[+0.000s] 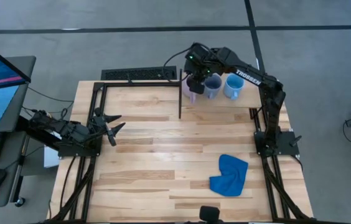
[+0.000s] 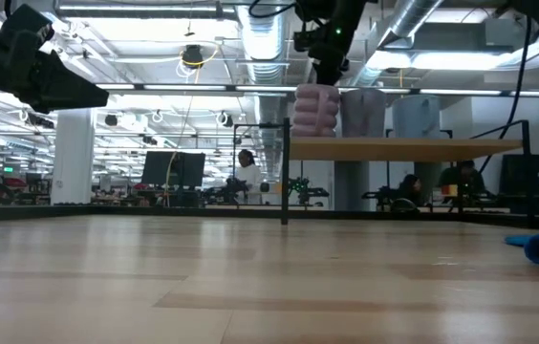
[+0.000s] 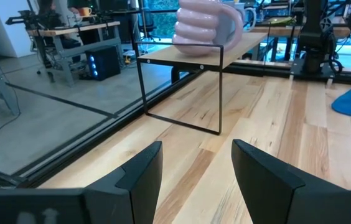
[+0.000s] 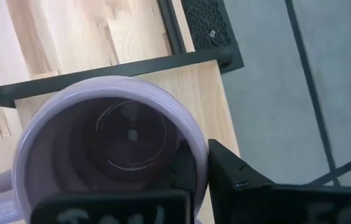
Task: Stack small to large cups/mugs on shelf
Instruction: Put the purple mug on the shelf
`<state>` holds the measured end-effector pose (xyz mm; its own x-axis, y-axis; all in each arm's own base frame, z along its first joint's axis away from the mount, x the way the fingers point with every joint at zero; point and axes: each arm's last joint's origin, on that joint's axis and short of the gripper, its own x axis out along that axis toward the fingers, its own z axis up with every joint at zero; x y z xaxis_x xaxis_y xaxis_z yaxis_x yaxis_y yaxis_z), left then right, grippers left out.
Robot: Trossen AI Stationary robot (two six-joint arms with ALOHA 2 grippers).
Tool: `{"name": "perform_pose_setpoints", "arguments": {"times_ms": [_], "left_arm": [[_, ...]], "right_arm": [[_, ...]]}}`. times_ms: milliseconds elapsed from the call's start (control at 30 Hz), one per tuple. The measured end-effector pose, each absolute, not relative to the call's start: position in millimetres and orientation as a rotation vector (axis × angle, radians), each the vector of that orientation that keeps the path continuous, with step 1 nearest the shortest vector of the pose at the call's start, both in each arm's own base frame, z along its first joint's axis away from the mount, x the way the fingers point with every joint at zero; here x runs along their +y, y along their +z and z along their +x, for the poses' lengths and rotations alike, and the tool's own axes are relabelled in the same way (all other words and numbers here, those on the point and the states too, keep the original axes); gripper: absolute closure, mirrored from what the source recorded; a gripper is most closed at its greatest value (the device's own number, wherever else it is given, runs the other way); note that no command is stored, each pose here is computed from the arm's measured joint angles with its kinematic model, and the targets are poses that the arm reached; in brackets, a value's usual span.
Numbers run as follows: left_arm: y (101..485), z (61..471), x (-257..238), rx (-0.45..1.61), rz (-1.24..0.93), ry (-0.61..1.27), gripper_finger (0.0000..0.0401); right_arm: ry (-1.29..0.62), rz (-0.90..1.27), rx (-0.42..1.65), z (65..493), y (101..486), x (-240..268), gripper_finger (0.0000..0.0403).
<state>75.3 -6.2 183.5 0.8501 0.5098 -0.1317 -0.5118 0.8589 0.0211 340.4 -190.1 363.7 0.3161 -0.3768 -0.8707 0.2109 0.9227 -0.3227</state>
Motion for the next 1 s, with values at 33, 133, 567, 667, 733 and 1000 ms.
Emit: {"name": "perform_pose_setpoints", "arguments": {"times_ms": [33,133,567,667,733,1000], "left_arm": [[183.5,75.3,-6.2,0.135,-0.015,0.537,0.0217],[183.5,75.3,-6.2,0.135,-0.016,0.537,0.0217],[183.5,75.3,-6.2,0.133,-0.021,0.538,0.0217],[183.5,75.3,-6.2,0.133,-0.022,0.537,0.0217],[183.5,75.3,-6.2,0.133,-0.022,0.537,0.0217],[183.5,75.3,-6.3,0.133,-0.022,0.535,0.0217]], "right_arm": [[-0.392,-0.152,1.19,339.6,363.6,-191.3,0.0366],[-0.4,-0.139,1.19,340.1,362.3,-192.1,0.0347],[-0.402,-0.154,1.175,343.3,361.4,-192.7,0.0331],[-0.404,-0.156,1.168,344.0,361.6,-192.9,0.033],[-0.404,-0.155,1.168,343.9,361.6,-193.0,0.033],[-0.401,-0.154,1.17,343.8,361.5,-192.7,0.0329]]}}
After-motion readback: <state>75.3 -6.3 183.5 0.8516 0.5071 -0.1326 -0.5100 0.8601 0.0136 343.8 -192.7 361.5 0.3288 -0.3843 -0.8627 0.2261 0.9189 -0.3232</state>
